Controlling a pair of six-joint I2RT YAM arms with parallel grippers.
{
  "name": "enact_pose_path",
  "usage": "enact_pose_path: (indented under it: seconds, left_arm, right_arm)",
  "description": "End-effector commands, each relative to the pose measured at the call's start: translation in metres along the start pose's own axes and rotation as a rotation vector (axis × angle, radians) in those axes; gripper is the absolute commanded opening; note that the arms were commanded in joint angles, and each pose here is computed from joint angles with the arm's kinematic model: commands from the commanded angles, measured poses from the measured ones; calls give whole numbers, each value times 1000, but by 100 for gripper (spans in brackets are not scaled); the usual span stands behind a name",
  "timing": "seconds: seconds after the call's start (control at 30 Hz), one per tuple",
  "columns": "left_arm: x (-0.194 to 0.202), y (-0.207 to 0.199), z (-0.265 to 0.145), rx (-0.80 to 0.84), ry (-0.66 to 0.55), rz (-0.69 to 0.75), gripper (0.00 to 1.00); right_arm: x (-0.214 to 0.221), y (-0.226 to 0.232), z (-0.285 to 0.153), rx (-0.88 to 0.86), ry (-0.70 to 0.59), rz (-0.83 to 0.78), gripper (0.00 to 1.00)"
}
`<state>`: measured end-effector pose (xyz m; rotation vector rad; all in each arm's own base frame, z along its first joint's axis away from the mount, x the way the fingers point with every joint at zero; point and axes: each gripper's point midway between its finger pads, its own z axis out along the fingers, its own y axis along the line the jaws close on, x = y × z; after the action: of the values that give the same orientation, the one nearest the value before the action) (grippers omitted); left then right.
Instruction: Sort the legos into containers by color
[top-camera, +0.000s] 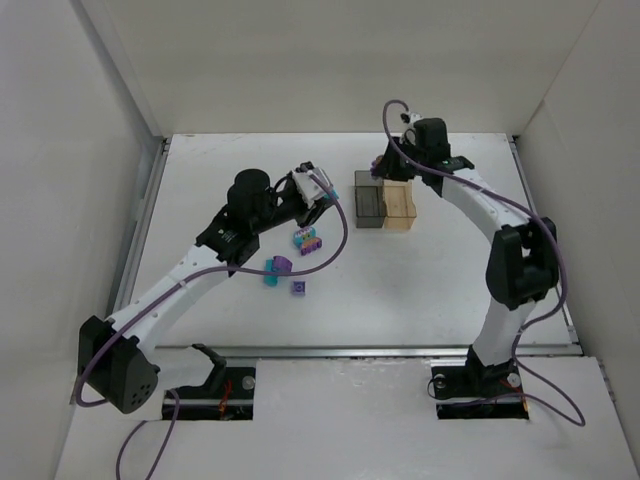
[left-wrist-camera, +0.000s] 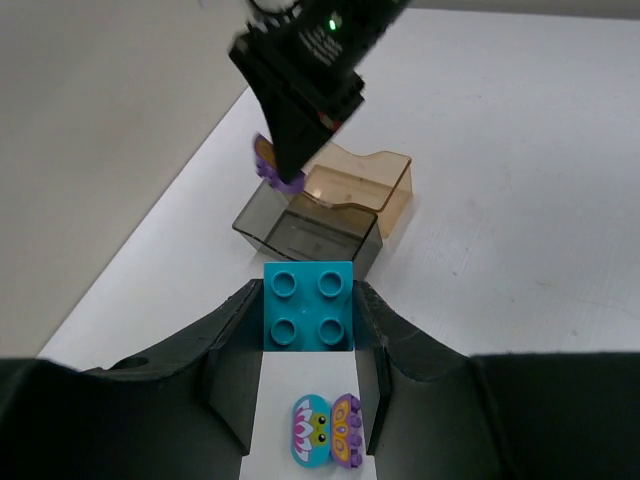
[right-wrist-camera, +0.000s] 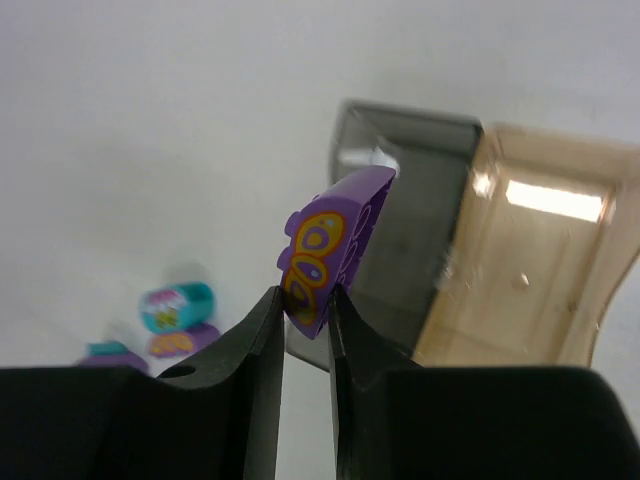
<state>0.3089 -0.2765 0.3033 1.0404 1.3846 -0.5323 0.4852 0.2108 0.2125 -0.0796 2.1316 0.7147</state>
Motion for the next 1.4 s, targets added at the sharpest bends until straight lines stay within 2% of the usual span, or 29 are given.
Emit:
enact_pose_path:
  seconds: [0.0,0.07,0.23,0.33,0.43,0.63,0.73,0.8,0.83,0.87,0.93,1.03,1.07,1.1,1.2,1.3,1.37]
  left_arm:
    - [-22,8,-1,-27,-50,-24,0]
    - [-19,7,2,-24,-42,-27,0]
    - [-12,8,8,-19,-26,-44,0]
    - [-9,9,13,-16,-17,-48,0]
    - [-8,10,18,-15,-16,-48,0]
    - [-4,15,32,-12,-5,-53,0]
    - [-3,18,46,10,-2,-57,0]
    - [-3,20,58,24,-2,-81,0]
    - [11,17,73,53,24,-105,0]
    - [-5,24,82,61,-8,-101,0]
    - [1,24,101,100,12,-136,0]
    - [14,21,148,159,48,-178,0]
    - [44,19,169,174,100,-204,2]
    - [26,17,185,178,62,-180,3]
    - [50,7,217,177,83,-180,3]
    - [55,11,232,156,45,-205,5]
    - [69,8,240,155,49,-236,10]
  right_arm:
    - [35,-30,-3,147,154,-79,0]
    - [39,-34,0,150,166,-88,1]
    - [55,-32,8,100,229,-91,24]
    - [65,-26,13,60,255,-99,29]
    - [68,-22,14,51,259,-114,39]
    - [53,-14,13,34,241,-138,82]
    - [18,-6,-12,28,152,-151,83]
    - [-16,-24,-32,128,56,-130,85]
    - [-35,-27,-49,166,-4,-127,85]
    - [-42,-36,-61,215,-25,-122,87]
    - [-66,-61,-93,362,-114,-103,88]
    - [-65,-90,-118,516,-153,-89,90]
    - [-67,-90,-127,537,-171,-90,91]
    - [-65,-97,-134,564,-170,-84,91]
    - [-57,-106,-149,614,-169,-76,92]
    - [-56,-113,-165,648,-182,-65,92]
    - [-56,-116,-172,665,-194,-60,92]
